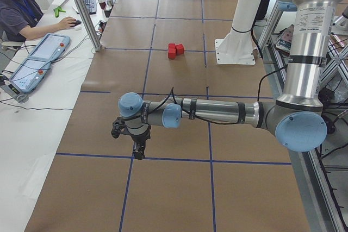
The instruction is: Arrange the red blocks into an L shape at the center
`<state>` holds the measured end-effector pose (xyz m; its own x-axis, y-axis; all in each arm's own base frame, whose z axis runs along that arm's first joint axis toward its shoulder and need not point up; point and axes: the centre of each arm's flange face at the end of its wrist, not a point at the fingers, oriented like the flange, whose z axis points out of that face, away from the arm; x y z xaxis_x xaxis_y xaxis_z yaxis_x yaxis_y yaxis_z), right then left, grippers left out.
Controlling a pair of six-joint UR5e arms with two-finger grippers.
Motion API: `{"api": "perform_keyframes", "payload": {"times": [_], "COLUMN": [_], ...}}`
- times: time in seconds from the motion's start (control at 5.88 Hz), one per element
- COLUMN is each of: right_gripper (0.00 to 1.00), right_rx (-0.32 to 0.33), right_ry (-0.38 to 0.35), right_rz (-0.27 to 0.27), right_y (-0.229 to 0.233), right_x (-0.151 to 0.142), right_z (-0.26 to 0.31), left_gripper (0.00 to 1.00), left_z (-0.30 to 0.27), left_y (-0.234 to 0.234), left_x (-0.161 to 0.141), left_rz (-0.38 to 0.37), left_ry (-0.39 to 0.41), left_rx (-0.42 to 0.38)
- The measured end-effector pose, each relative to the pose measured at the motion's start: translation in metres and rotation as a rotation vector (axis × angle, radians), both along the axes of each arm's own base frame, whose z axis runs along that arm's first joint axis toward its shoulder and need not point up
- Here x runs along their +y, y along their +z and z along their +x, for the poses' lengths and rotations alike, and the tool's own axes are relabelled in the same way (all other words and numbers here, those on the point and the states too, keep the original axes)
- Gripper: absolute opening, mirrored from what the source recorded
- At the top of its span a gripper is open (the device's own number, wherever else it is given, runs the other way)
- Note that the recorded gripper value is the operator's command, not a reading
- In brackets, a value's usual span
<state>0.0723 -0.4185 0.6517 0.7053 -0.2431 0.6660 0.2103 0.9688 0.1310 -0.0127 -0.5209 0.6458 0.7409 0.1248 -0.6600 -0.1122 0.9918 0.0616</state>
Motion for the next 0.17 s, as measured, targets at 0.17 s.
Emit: {"api": "perform_keyframes", "payload": {"times": [0.17], "right_gripper": [1.0], "right_rx": [0.0], "right_ry": [0.0], "right_rz": [-0.001], "right_y": [0.0001], "right_x": [0.0001], "right_z": [-0.0001], "left_gripper": [1.0], "left_z": [-0.0004], "left_y": [0.0017], "left_x": [0.0048], "left_rz": [-0.002], "left_ry": [0.001], "left_rx": [0.0]}}
